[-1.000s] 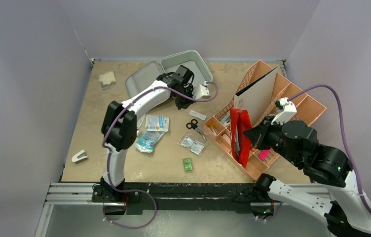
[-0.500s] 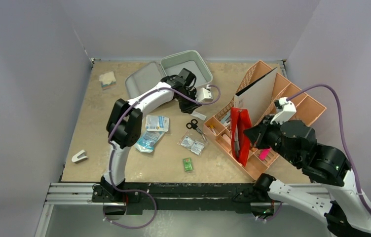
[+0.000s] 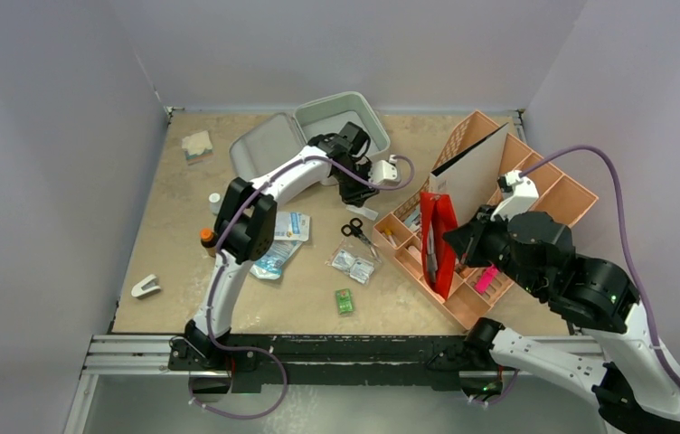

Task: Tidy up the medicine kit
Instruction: Pick up the medical item at the center of the board.

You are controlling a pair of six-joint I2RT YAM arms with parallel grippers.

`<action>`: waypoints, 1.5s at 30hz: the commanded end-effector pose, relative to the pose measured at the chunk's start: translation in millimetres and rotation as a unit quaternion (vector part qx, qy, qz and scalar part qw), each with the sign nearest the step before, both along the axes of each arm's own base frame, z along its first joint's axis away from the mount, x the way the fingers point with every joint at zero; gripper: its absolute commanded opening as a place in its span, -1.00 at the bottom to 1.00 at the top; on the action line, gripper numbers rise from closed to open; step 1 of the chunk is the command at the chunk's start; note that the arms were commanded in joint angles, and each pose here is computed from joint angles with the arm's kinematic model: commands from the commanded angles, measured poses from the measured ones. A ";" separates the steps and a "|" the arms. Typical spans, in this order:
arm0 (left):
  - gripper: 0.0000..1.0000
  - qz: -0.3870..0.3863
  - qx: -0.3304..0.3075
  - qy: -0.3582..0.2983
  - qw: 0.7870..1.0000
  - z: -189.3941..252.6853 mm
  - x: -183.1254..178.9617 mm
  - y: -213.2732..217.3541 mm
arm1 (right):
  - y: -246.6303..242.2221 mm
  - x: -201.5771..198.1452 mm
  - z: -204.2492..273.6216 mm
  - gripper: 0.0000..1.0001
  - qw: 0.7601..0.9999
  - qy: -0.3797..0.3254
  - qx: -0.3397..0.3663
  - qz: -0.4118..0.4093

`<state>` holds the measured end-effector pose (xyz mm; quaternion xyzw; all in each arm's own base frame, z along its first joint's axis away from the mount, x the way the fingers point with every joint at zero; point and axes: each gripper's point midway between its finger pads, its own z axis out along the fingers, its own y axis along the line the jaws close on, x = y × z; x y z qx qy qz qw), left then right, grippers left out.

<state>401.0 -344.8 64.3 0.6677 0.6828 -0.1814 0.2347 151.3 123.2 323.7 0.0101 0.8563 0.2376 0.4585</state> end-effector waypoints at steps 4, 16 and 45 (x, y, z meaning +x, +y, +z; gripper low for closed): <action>-0.27 -0.049 -0.015 0.009 0.999 -4.1 -11.6 -21.1 | -7.0 6.4 20.6 -1.00 0.999 -0.032 0.005 -0.018; -0.18 -0.053 0.007 -0.009 0.999 -27.6 -8.7 -34.1 | -14.5 1.8 21.4 -1.00 0.999 -0.035 0.005 -0.021; -1.00 0.196 -0.136 -0.143 0.961 113.4 30.6 -19.7 | -12.1 -1.6 10.2 -1.00 0.999 -0.028 0.032 -0.024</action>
